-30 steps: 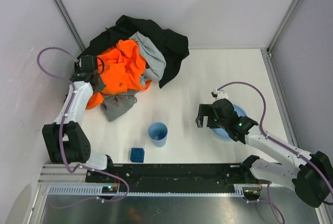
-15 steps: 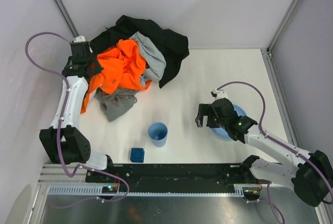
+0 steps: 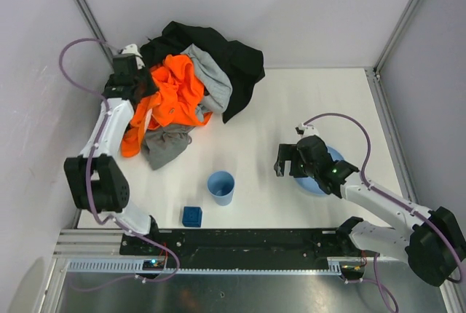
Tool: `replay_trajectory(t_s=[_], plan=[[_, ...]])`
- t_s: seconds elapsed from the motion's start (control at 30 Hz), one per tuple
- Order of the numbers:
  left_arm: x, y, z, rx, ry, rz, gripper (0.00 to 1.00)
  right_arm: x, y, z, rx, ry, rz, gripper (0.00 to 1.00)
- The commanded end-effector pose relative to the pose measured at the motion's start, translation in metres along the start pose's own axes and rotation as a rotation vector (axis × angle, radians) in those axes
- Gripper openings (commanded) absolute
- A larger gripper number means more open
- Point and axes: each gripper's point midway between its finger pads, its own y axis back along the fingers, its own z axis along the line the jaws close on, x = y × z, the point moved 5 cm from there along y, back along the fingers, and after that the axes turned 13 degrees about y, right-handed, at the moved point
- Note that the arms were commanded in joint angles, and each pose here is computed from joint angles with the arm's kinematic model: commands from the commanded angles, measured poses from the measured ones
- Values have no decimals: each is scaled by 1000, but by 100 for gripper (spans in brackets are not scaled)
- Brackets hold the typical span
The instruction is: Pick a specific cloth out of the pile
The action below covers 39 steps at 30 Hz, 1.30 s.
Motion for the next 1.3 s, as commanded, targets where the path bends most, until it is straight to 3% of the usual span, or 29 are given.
replay_trajectory(t_s=[0.0,0.33,0.43,0.57,0.7,0.9,0.97,1.13,1.27], plan=[[13,-40,-6,23,-54,18,1,-6,-6,-1,-12,9,-23,99],[41,-136,39,-217,-17,107,1,-4,-19,1,-46,-15,7,99],[51,-167,57,-251,38,204,1,-2,-23,4,-61,-22,18,99],[81,-198,82,-278,135,431,1,-2,-27,8,-77,-29,20,99],[105,-202,98,-303,193,547,1,-5,-27,11,-94,-35,13,99],[102,-182,97,-310,186,557,7,-13,-20,16,-109,-30,-5,99],[90,-170,89,-292,181,536,19,-15,-17,19,-115,-28,-11,99],[51,-130,65,-234,175,448,76,-19,-13,27,-139,-33,-28,99],[34,-95,53,-221,190,395,95,-23,-10,35,-157,-28,-44,99]])
